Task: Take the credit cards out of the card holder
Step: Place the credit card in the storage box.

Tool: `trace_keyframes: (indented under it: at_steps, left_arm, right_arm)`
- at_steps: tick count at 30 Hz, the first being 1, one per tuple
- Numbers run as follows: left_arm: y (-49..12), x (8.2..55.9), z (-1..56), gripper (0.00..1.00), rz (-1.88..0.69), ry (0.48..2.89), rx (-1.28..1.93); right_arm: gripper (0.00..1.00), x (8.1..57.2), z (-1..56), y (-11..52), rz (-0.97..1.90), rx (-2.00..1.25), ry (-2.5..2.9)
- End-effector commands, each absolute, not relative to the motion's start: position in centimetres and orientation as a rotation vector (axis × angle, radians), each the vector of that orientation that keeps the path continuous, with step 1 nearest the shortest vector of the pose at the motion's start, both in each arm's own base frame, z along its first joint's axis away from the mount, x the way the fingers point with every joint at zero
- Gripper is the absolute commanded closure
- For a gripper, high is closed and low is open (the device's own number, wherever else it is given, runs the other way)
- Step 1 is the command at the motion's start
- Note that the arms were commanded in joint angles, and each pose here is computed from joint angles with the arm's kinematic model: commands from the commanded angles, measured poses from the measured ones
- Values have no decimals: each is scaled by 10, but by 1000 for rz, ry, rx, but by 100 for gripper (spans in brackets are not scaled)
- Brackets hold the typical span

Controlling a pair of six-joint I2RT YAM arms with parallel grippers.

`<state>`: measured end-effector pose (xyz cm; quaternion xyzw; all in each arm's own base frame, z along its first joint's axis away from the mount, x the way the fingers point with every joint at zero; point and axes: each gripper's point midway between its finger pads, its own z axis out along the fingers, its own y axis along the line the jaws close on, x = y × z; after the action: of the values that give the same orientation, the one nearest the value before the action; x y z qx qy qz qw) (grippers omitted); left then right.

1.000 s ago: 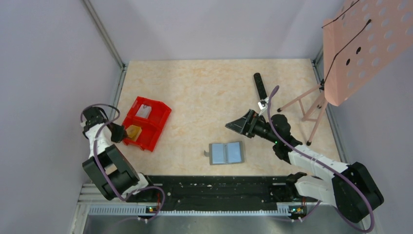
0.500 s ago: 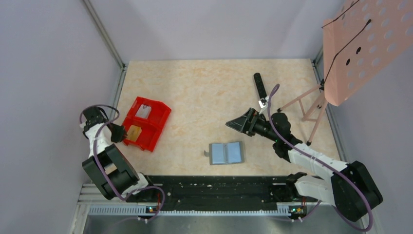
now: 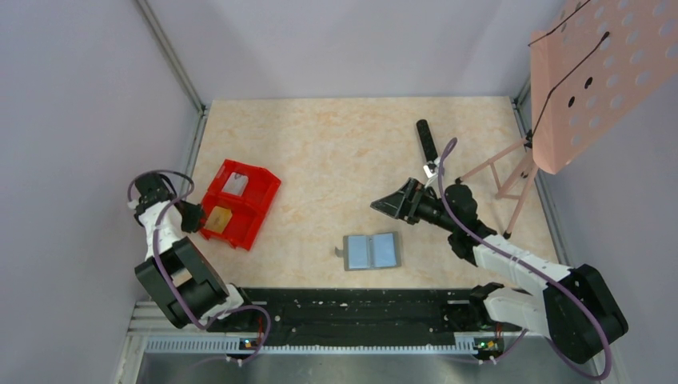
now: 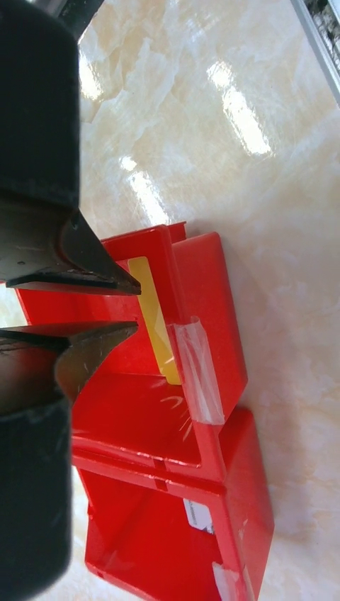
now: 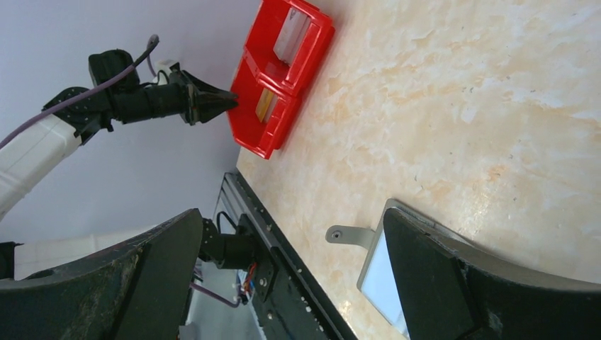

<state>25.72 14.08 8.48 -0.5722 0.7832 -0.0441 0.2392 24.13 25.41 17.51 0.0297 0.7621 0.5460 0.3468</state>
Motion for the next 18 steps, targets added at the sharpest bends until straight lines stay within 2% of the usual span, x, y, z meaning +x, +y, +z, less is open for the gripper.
trace_keyframes:
  at_steps: [1,9,15,18]
  left_arm:
    - [144,276,117,73,-189,2056,-1490]
    - [135,283,145,62,-242,2011,-1383]
    - [116,287,174,47,-247,2026,-1208]
    - [89,290,186,46,-283,2076,-1095]
  right_arm:
    - [1,251,200,255,1399,2,1904]
    - [2,250,195,255,1366,-17,1956]
    - [3,247,182,251,1304,-32,2046]
    - [5,244,174,248,1276,-31,2093]
